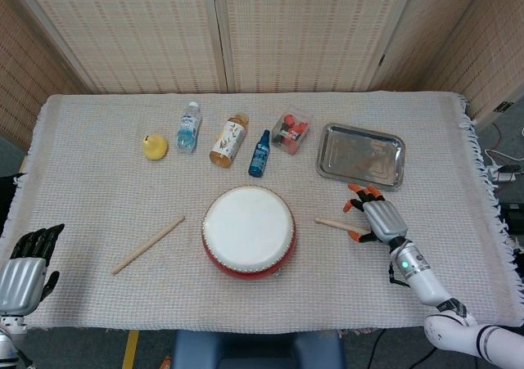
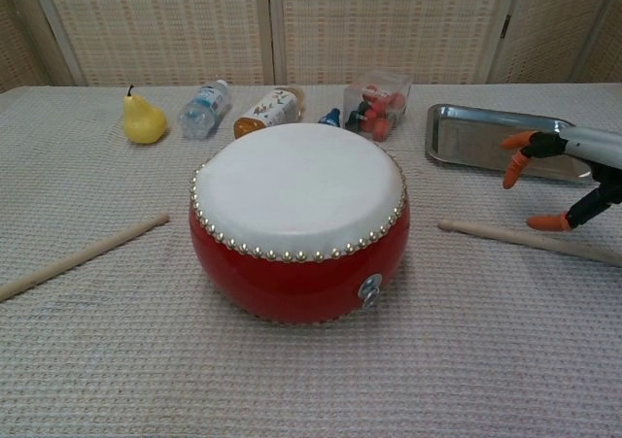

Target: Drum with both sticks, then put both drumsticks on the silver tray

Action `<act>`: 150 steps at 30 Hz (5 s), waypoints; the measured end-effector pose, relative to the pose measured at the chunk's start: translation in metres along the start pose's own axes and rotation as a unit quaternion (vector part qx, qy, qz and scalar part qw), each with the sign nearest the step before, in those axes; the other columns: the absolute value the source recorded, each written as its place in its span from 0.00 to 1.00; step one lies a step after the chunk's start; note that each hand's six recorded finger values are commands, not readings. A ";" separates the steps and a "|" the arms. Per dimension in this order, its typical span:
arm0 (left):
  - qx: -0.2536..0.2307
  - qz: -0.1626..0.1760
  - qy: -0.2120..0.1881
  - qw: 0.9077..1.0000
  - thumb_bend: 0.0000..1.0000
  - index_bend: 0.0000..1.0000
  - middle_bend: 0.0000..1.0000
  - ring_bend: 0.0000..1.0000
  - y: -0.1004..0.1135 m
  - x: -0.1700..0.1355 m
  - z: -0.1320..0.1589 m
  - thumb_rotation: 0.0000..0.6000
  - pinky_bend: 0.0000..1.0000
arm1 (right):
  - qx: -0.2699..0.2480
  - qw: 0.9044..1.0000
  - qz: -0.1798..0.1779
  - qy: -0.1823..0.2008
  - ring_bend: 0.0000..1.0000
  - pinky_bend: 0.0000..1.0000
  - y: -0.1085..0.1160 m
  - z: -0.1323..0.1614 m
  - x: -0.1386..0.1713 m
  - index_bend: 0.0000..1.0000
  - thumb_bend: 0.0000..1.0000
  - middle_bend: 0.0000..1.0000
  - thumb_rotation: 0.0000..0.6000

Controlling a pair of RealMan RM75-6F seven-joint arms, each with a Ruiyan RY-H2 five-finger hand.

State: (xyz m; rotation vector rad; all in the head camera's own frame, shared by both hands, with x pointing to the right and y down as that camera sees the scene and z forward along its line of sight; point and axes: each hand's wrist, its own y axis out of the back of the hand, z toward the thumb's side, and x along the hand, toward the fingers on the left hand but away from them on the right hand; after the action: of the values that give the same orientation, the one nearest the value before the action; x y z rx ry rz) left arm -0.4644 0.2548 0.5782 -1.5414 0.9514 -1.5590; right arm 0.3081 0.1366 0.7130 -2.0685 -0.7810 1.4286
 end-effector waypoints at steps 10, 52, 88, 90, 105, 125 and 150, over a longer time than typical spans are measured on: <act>-0.002 -0.006 0.002 1.000 0.29 0.06 0.11 0.10 -0.004 -0.001 -0.002 1.00 0.12 | 0.035 0.999 0.015 -0.020 0.00 0.00 -0.026 0.003 -0.021 0.44 0.27 0.08 1.00; -0.009 -0.009 -0.001 1.000 0.29 0.06 0.11 0.10 -0.007 0.001 -0.004 1.00 0.12 | 0.026 0.999 0.023 -0.006 0.00 0.00 -0.040 0.018 -0.033 0.54 0.49 0.10 1.00; -0.014 -0.004 -0.019 1.000 0.29 0.06 0.11 0.10 0.004 -0.002 0.011 1.00 0.12 | -0.614 0.781 -0.033 0.107 0.23 0.23 0.033 -0.049 0.036 0.52 0.48 0.26 1.00; -0.014 -0.006 -0.019 1.000 0.29 0.06 0.11 0.10 0.004 -0.002 0.011 1.00 0.12 | -0.633 0.766 -0.031 0.107 0.24 0.24 0.031 -0.059 0.034 0.51 0.46 0.27 1.00; -0.009 -0.011 -0.021 1.000 0.29 0.06 0.11 0.10 0.005 -0.006 0.013 1.00 0.12 | -0.692 0.714 -0.009 0.100 0.29 0.34 0.002 -0.075 0.013 0.44 0.25 0.29 1.00; -0.006 -0.016 -0.018 1.000 0.29 0.06 0.11 0.10 0.006 -0.010 0.013 1.00 0.11 | -0.663 0.739 0.013 0.118 0.40 0.44 -0.010 -0.064 0.017 0.51 0.22 0.38 1.00; -0.006 -0.021 -0.022 1.000 0.29 0.06 0.11 0.10 0.005 -0.010 0.014 1.00 0.11 | -0.611 0.787 0.048 0.079 0.71 0.72 -0.050 -0.056 0.015 0.88 0.21 0.70 1.00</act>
State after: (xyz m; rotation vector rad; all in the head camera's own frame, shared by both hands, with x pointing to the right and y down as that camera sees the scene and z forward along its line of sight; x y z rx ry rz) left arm -0.4508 0.2611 0.5697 -1.6069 0.9123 -1.5447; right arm 0.3565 0.1778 0.7557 -3.0881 -1.8765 0.7266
